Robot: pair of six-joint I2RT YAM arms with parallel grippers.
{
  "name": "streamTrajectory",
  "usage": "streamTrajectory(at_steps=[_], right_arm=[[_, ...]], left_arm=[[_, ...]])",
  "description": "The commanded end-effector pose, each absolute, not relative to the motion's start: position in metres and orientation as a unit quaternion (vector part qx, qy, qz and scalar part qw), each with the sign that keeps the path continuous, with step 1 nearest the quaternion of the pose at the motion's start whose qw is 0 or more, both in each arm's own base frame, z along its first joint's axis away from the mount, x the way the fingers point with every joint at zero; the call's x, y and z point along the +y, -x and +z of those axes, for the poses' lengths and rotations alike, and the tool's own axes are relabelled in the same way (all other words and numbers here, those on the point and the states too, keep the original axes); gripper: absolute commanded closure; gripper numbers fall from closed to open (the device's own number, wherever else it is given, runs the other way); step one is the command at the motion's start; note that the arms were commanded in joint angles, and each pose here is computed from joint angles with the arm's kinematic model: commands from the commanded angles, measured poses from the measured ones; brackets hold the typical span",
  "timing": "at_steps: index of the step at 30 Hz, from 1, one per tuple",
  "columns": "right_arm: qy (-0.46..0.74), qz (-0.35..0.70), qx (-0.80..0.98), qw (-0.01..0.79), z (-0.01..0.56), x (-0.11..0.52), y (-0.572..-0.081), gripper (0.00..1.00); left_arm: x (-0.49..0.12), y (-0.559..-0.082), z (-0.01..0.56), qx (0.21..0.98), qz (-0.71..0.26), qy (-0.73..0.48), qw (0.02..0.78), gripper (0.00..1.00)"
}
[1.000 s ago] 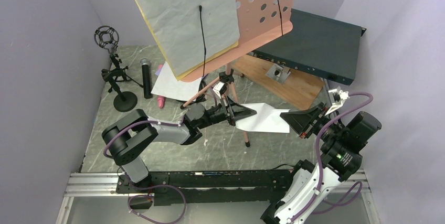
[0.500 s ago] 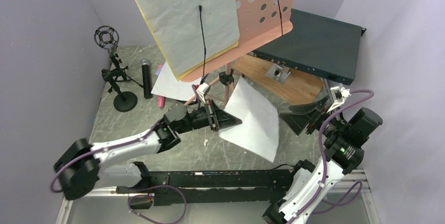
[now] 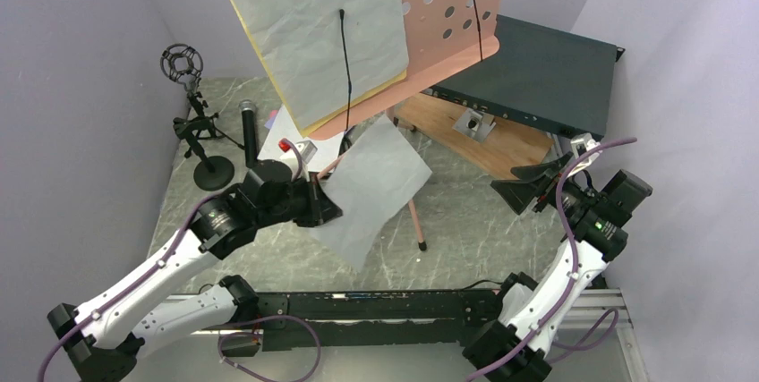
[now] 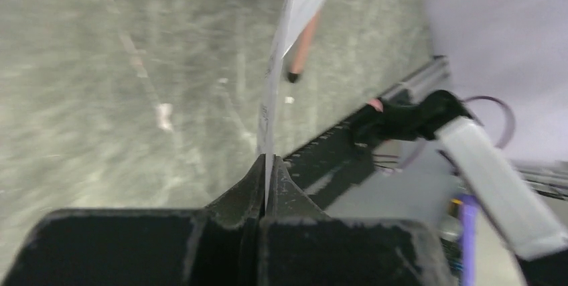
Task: Pack up the instrument practice props
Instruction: Place the sheet music at the center of the board.
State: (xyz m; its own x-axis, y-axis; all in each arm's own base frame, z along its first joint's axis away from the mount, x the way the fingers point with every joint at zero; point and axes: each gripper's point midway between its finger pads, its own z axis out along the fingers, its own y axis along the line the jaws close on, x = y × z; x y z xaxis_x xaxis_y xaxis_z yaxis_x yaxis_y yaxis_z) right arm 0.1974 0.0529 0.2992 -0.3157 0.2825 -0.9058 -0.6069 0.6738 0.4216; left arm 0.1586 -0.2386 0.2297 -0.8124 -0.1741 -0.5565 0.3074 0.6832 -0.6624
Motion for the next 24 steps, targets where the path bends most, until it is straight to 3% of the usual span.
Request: streamTrajectory(at_steps=[1, 10, 17, 24], right_arm=[[0.138, 0.345, 0.715, 0.592, 0.279, 0.034, -0.217, 0.07], [0.157, 0.327, 0.708, 0.606, 0.268, 0.038, -0.213, 0.05], [0.174, 0.308, 0.702, 0.618, 0.267, 0.047, -0.205, 0.02], [0.185, 0.289, 0.701, 0.625, 0.266, 0.051, -0.202, 0.01]], left_arm=[[-0.172, -0.167, 0.22, 0.902, -0.227, -0.073, 0.359, 1.0], [-0.11, -0.233, 0.225, 0.895, -0.009, -0.065, 0.441, 1.0], [-0.088, -0.297, 0.23, 0.884, -0.021, -0.003, 0.467, 1.0], [-0.083, -0.363, 0.229, 0.882, -0.103, 0.036, 0.459, 1.0]])
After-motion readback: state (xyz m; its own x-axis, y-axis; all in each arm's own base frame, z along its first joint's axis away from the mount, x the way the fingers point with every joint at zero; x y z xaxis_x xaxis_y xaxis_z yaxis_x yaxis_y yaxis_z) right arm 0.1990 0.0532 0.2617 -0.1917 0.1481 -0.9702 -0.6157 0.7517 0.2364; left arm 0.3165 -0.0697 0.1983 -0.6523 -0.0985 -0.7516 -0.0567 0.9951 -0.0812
